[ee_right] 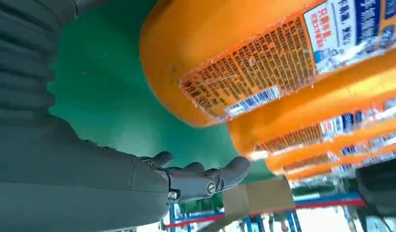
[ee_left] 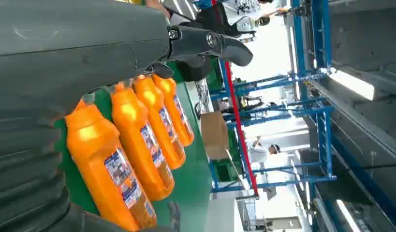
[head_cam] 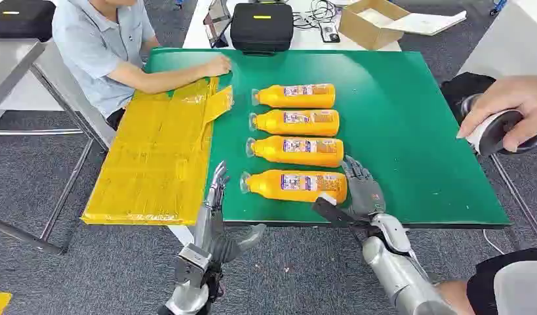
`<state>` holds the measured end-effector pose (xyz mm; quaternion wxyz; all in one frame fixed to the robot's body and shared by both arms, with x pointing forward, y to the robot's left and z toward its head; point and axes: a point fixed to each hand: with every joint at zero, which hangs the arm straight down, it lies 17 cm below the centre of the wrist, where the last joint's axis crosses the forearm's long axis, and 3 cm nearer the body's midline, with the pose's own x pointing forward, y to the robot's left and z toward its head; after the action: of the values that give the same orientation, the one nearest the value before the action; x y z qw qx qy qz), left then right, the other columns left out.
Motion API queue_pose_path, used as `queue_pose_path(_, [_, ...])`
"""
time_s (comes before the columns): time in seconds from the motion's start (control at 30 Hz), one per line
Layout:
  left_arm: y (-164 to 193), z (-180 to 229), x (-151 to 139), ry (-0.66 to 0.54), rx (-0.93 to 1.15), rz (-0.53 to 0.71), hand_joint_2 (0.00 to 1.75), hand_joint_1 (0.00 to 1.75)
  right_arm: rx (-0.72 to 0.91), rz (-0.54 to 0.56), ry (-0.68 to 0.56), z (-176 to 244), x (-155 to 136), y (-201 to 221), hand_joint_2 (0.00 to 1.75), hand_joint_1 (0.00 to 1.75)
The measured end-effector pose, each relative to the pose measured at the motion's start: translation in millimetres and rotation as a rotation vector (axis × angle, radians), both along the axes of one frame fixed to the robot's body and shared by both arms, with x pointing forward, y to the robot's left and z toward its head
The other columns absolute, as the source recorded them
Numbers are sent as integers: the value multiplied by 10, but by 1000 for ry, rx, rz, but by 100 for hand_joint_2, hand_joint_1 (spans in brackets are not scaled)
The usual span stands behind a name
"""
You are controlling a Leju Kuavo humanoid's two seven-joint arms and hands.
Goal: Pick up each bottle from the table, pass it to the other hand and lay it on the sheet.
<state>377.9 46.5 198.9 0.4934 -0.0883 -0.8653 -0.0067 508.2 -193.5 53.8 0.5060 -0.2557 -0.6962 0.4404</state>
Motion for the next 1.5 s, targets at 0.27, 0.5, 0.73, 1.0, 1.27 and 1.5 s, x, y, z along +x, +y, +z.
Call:
queue_pose_path(0.27, [-91, 116, 45, -13, -27, -23, 175, 0, -20, 28, 65, -48, 134, 81, 175, 0])
queue_pose_path(0.5, [-150, 165, 75, -22, -29, -36, 175, 0, -23, 32, 98, -141, 117, 169, 175, 0])
queue_pose_path(0.73, [-166, 167, 88, -22, -27, -41, 175, 0, -20, 32, 110, -165, 121, 199, 175, 0])
queue_pose_path(1.0, [-176, 182, 120, -19, -39, -46, 175, 0, 9, 39, 148, -207, 115, 290, 175, 0])
queue_pose_path(1.27, [-200, 176, 141, -16, -45, -60, 175, 0, -12, 33, 196, -312, 108, 271, 175, 131])
queue_pose_path(1.5, [-211, 186, 136, -19, -45, -64, 175, 0, -59, 31, 266, -428, 117, 227, 175, 145])
